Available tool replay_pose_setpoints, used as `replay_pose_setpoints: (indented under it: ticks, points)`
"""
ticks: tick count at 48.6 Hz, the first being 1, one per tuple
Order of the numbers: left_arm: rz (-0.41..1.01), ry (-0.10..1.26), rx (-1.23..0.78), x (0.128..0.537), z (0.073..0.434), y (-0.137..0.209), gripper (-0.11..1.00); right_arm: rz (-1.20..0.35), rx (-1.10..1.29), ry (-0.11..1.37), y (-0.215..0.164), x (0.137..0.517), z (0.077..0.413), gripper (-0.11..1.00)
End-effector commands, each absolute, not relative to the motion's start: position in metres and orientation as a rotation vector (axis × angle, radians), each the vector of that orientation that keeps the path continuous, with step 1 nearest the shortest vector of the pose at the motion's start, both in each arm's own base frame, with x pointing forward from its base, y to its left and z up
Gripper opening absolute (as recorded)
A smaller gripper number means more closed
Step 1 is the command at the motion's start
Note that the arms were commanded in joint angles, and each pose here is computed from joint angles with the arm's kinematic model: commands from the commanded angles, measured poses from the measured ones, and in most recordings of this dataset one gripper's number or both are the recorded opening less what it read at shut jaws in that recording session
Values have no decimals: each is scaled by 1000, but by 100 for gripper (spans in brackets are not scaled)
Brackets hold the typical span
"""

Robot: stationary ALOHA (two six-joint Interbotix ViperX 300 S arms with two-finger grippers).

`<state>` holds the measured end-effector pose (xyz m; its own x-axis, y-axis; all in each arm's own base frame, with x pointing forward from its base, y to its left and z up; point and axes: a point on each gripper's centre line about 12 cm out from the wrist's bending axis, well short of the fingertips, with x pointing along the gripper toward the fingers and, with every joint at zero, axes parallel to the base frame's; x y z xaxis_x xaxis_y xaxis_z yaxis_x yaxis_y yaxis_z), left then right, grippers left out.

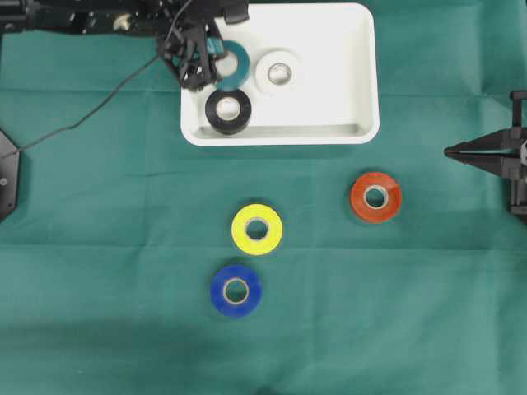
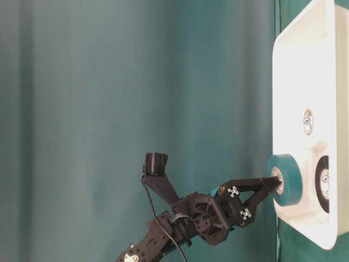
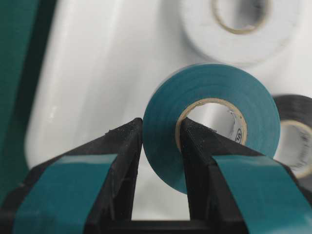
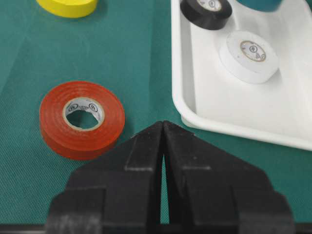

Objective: Put the tape into the white case with the left arm.
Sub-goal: 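Lift the teal tape with the left gripper and lower it into the case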

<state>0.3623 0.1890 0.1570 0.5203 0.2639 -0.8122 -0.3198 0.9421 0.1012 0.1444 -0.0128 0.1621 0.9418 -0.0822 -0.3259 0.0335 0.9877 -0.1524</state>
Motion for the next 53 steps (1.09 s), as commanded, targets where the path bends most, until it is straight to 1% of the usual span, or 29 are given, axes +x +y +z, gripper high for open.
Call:
replay_pose_setpoints:
  ticks: [1, 23, 25, 31, 35, 37, 45, 53]
  points:
    - [372, 920, -55, 367, 170, 199, 22, -60, -146, 326, -13, 146, 166, -9]
    - [376, 945, -69, 366, 159, 203, 24, -60, -146, 327, -13, 146, 166, -9]
    - [375, 948, -69, 365, 158, 202, 31, -60, -146, 326, -13, 146, 166, -9]
    - [378, 943, -71, 364, 161, 201, 68, -60, -146, 327, -13, 146, 165, -9]
    - [377, 944, -73, 362, 161, 200, 90, -60, -146, 326, -13, 146, 166, -9]
    - [378, 939, -72, 361, 162, 200, 93, -60, -146, 324, -13, 146, 166, -9]
    - [378, 931, -67, 357, 168, 196, 91, -60, -146, 324, -13, 146, 166, -9]
    - [361, 914, -56, 349, 177, 182, 91, -60, -146, 324, -13, 146, 166, -9]
